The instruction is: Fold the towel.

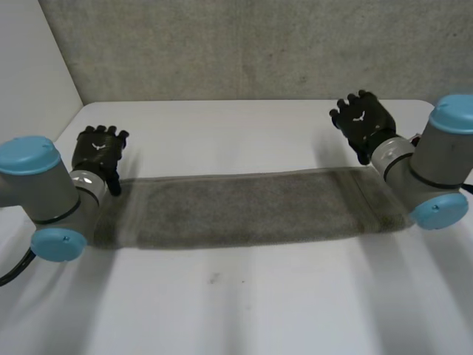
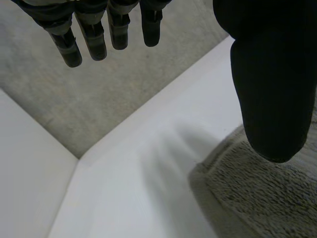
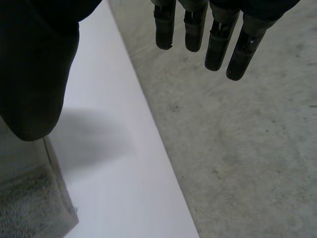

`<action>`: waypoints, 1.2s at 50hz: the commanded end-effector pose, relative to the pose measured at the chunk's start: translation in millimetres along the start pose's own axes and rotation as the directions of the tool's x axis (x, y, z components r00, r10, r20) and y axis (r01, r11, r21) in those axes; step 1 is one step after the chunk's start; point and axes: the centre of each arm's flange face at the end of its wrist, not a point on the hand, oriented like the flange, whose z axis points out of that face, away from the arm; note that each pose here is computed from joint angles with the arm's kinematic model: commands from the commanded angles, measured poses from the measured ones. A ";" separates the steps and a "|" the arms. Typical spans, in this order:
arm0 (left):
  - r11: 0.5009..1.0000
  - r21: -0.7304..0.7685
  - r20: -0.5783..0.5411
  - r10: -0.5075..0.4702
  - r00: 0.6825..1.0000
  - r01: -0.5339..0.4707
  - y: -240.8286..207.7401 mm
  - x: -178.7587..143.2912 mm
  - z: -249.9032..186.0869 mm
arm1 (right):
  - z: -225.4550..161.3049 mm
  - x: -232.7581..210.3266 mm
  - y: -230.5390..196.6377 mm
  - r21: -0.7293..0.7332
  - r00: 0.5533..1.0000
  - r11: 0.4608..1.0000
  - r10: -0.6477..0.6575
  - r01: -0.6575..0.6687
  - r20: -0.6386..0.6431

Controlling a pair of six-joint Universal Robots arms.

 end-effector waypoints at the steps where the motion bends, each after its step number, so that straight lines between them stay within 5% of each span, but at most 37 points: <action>1: 1.000 0.028 0.055 -0.011 0.998 0.010 -30.2 -16.0 -36.5 | -40.5 20.4 -25.9 -0.003 0.992 0.992 0.128 -0.128 -0.020; 6: 0.990 0.068 0.024 -0.127 0.992 0.125 -51.4 -12.4 -83.1 | -80.7 17.6 -29.5 -0.095 0.967 0.963 0.255 -0.252 0.018; 8: 0.983 0.077 0.018 -0.166 0.986 0.164 -54.9 -12.5 -90.0 | -96.6 19.4 -3.7 -0.249 0.941 0.912 0.339 -0.325 0.013; 19: 0.918 0.079 -0.012 -0.389 0.921 0.389 -49.9 -10.0 -115.5 | -107.0 0.0 57.1 -0.409 0.909 0.831 0.416 -0.377 0.006; 39: 0.912 0.114 -0.001 -0.396 0.918 0.394 -36.3 -9.1 -114.0 | -85.8 -5.8 104.6 -0.373 0.932 0.862 0.361 -0.344 -0.026; 49: 0.913 0.108 -0.001 -0.396 0.918 0.394 -34.9 -8.5 -115.3 | -93.4 59.1 145.7 -0.439 0.952 0.850 0.210 -0.291 -0.224; 60: 0.913 0.104 -0.002 -0.396 0.918 0.394 -33.5 -7.5 -116.8 | -112.8 119.5 176.6 -0.551 0.964 0.813 0.049 -0.190 -0.260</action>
